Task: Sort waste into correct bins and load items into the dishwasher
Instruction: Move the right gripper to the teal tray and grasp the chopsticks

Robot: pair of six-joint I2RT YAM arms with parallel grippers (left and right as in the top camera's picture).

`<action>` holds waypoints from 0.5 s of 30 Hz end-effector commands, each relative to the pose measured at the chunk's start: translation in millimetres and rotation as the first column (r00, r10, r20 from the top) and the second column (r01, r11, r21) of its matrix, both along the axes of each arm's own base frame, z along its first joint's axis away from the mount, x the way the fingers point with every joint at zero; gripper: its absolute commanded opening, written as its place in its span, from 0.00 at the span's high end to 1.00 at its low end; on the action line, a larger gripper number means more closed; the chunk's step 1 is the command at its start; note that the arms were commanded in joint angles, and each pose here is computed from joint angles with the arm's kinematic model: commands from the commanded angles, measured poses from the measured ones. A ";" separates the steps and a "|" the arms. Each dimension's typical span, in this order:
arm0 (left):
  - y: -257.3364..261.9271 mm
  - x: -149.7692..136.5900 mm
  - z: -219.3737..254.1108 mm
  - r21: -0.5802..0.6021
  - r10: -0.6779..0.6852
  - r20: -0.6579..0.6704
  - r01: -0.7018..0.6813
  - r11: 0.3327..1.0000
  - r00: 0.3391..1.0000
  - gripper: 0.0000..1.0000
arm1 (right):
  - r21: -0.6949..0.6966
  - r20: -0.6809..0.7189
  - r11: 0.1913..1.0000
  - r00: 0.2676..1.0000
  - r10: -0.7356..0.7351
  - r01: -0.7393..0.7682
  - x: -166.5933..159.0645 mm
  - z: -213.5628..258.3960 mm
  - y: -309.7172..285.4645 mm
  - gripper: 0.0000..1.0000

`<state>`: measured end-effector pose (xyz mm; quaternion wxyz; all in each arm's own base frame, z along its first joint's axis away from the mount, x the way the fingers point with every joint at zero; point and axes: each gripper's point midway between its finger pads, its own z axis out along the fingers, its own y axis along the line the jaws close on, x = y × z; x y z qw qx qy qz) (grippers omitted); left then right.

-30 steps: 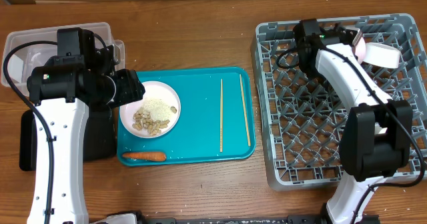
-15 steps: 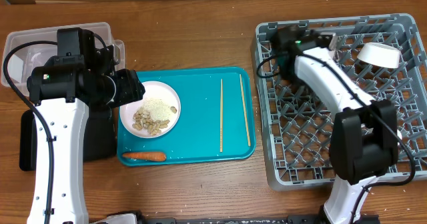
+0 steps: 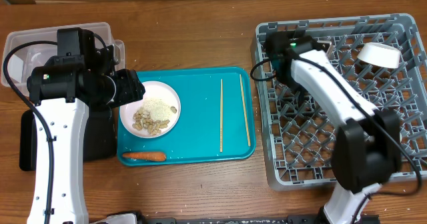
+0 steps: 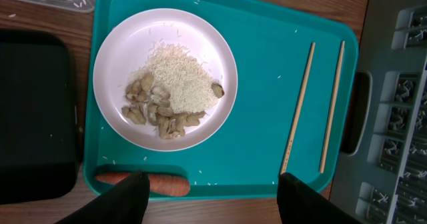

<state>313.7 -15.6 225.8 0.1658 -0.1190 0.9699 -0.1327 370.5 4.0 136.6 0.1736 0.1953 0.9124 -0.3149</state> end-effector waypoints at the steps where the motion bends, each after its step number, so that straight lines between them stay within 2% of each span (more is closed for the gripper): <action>1: -0.1 2.8 7.3 -0.007 0.002 0.024 -0.002 1.000 1.000 0.36 | 0.250 0.099 0.957 0.987 0.125 -0.146 9.3 43.4 33.1 0.39; 2: -0.1 2.8 7.3 -0.007 0.003 0.024 -0.002 1.000 1.000 0.35 | 0.307 0.112 0.930 0.978 0.174 -0.200 11.4 48.2 43.4 0.36; 3: 0.0 2.7 7.2 -0.006 0.003 0.024 -0.003 1.000 1.000 0.35 | 0.385 0.134 0.884 0.964 0.231 -0.265 12.8 54.0 58.1 0.30; 4: 0.0 2.6 7.2 -0.006 0.003 0.023 -0.003 1.000 1.000 0.35 | 0.460 0.157 0.823 0.943 0.293 -0.332 12.9 58.5 75.0 0.29; 7: 0.5 2.1 6.4 -0.004 0.004 0.020 -0.004 1.000 1.000 0.33 | 0.675 0.260 0.525 0.833 0.488 -0.518 -0.1 74.9 138.4 0.28; 9: 0.4 1.4 4.9 -0.004 0.004 0.015 -0.004 1.000 1.000 0.33 | 0.737 0.280 0.424 0.808 0.518 -0.527 -10.7 77.9 160.7 0.28; 11: 0.3 0.2 2.1 -0.005 0.004 0.006 -0.004 1.000 1.000 0.32 | 0.770 0.259 0.373 0.788 0.558 -0.517 -23.8 72.1 181.2 0.28; 15: 0.3 -0.8 -0.8 -0.005 0.004 -0.003 -0.004 1.000 1.000 0.32 | 0.785 0.204 0.365 0.765 0.611 -0.501 -39.5 53.5 210.9 0.27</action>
